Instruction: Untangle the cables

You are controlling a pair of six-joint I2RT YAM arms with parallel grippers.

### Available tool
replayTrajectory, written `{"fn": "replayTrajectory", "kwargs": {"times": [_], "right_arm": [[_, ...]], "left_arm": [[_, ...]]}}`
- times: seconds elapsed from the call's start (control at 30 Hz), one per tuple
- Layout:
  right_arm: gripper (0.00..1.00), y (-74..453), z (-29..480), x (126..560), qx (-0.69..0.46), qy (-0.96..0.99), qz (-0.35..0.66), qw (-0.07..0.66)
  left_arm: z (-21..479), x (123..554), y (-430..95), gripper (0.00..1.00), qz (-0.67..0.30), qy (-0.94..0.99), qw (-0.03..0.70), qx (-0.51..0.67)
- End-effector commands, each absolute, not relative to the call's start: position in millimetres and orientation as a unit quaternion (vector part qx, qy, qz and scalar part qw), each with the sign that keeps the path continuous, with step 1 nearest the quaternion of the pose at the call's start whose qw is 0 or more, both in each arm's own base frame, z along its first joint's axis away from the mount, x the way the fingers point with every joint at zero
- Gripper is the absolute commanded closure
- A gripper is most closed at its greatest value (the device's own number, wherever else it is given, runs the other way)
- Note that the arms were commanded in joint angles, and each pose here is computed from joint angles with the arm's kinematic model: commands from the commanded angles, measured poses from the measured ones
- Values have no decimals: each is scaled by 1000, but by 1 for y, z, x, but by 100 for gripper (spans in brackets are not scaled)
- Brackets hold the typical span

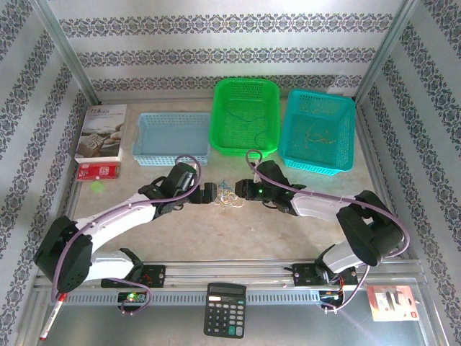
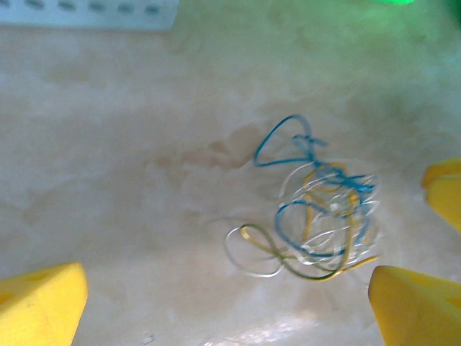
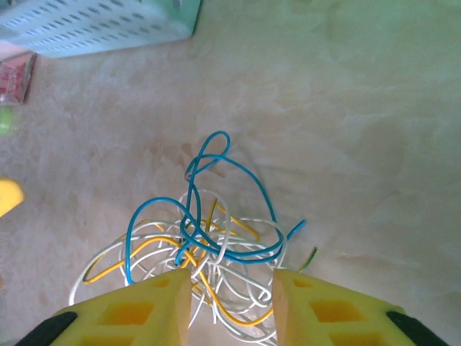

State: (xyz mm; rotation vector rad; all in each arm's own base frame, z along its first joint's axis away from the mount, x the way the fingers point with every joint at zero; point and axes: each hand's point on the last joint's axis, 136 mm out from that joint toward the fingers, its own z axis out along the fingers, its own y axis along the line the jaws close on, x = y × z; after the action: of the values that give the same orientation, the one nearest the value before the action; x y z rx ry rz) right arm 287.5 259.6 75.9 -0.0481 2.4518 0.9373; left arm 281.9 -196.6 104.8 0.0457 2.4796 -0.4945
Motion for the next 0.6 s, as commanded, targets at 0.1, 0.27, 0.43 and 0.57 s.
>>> {"fn": "replayTrajectory", "kwargs": {"times": [0.1,0.27,0.43,0.57], "right_arm": [[59,243,83,292,-7,899,341,274],[58,241,83,293,-4,899,341,273],[58,243,79,292,-6,902,340,267],[58,248,75,292,-11,903,341,260]], "left_arm": [[117,289,-220,0,-214,934,285,38],[101,296,-235,0,-210,940,263,55],[71,292,-228,0,-178,954,237,55],[53,283,-206,0,-139,962,233,32]]}}
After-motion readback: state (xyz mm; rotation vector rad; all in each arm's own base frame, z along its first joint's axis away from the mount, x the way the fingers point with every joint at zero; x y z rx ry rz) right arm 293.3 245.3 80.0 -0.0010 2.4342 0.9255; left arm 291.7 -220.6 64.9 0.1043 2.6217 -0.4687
